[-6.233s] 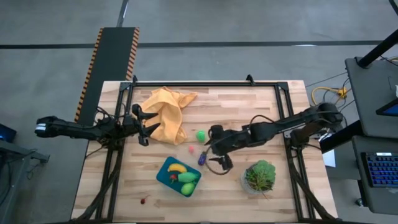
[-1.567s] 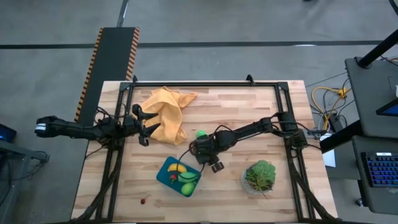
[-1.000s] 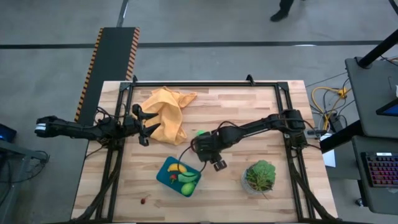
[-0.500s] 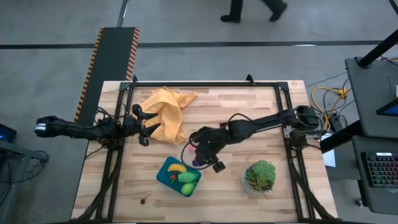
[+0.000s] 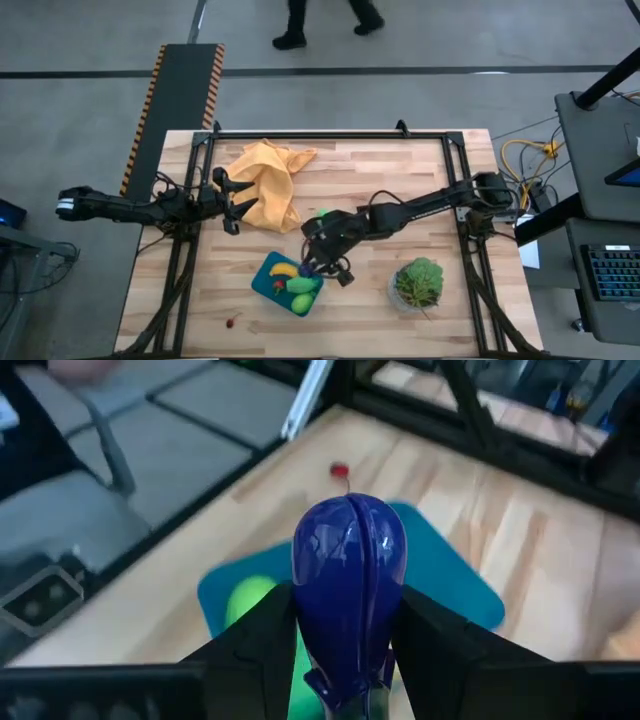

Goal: Pick and placing Produce into tupperware
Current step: Put the eggplant into the blue bin

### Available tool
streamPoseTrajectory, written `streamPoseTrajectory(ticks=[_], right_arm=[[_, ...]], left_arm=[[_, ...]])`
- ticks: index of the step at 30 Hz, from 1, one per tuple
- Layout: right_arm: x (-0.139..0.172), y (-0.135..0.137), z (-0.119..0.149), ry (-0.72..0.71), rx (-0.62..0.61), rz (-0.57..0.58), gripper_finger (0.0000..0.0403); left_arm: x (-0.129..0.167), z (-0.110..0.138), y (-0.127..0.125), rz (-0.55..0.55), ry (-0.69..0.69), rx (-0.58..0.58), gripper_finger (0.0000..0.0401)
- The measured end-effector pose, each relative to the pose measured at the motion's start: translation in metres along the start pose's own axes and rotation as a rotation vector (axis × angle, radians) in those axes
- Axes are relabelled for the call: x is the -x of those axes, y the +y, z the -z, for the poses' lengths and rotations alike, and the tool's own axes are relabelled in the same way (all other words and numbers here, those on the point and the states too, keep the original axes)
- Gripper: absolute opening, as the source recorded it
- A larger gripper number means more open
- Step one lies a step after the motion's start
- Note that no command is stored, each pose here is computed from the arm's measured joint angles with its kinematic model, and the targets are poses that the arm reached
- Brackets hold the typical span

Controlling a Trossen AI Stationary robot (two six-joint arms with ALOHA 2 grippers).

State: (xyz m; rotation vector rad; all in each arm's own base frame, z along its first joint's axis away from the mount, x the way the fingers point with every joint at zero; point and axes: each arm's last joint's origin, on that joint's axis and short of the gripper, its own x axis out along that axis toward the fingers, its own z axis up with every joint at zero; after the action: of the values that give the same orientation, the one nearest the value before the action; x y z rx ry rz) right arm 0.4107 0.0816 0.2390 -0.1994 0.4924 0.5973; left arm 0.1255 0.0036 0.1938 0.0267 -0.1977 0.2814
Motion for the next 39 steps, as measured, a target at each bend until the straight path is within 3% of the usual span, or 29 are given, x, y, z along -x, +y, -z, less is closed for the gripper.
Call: streamPoseTrajectory(ticks=[9,17,21,32,39], right_arm=[[-0.010,0.015,-0.006,-0.211,-0.050,0.003,0.0136],[-0.018,0.025,-0.008,-0.221,-0.059,0.154,0.0136],[-0.033,0.025,-0.002,-0.261,-0.089,0.154,0.0136],[-0.074,0.009,0.007,-0.208,-0.198,0.216,0.0136],[-0.100,0.001,0.012,-0.070,-0.259,0.229,0.0136]], left_arm=[[0.000,0.000,0.000,0.000,0.000,0.000,0.0206],[0.000,0.000,0.000,0.000,0.000,0.000,0.0206],[0.000,0.000,0.000,0.000,-0.001,0.000,0.0206],[0.000,0.000,0.000,0.000,0.000,0.000,0.0206],[0.000,0.000,0.000,-0.003,0.001,-0.001,0.0206]])
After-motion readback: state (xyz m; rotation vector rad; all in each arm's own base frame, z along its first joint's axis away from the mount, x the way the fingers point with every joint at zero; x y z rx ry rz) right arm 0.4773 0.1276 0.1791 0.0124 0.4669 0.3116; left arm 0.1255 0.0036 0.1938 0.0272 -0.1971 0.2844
